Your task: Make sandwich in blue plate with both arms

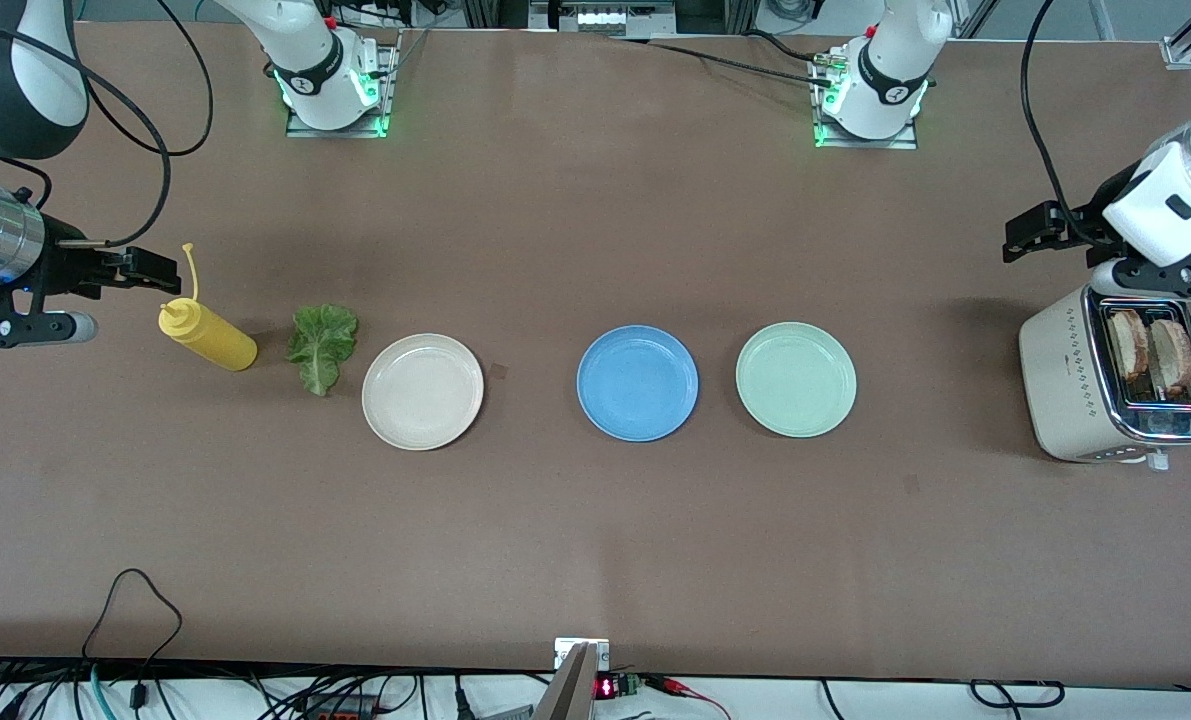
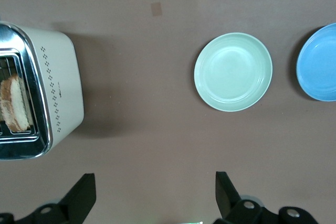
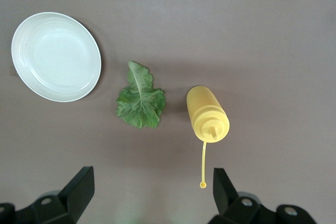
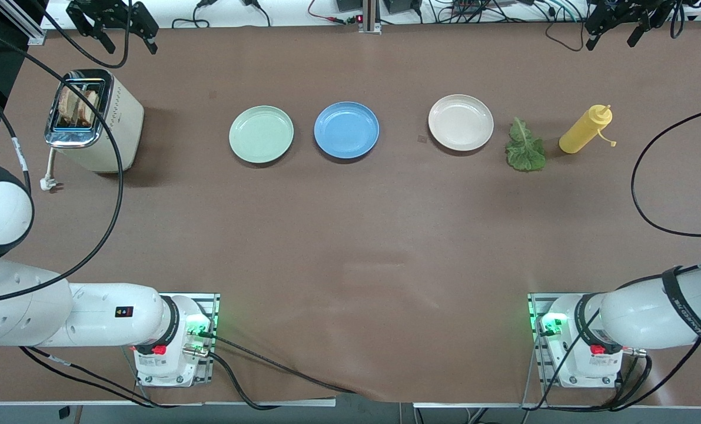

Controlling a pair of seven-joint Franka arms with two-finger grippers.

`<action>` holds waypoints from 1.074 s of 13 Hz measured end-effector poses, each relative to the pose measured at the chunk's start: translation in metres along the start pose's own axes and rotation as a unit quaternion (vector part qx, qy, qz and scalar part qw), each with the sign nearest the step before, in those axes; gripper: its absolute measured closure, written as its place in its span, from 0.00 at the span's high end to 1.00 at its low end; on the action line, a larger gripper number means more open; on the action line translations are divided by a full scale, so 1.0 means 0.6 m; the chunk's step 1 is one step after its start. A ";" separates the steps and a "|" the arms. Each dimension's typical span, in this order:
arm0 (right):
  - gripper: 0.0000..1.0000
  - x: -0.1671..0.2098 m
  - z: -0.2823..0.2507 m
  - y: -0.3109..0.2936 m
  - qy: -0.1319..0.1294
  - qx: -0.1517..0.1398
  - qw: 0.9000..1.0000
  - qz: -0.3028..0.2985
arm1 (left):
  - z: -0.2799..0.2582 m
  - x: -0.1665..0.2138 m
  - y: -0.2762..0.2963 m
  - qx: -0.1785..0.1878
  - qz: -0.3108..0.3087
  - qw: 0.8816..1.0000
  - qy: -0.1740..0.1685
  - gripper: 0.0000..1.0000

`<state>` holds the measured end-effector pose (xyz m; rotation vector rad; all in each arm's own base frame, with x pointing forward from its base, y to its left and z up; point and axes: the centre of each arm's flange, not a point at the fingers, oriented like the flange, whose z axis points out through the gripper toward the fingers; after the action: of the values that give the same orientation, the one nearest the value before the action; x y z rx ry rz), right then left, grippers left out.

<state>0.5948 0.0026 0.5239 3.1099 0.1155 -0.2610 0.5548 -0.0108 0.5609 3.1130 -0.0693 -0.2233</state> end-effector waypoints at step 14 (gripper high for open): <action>1.00 0.036 0.078 -0.024 -0.043 -0.003 0.999 -0.011 | 0.137 0.064 -0.175 0.162 0.037 0.986 -0.018 0.92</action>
<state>0.6075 0.0176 0.4742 3.0863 0.1492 -0.3936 0.5857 0.0911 0.4714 3.4196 -0.2458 -0.2928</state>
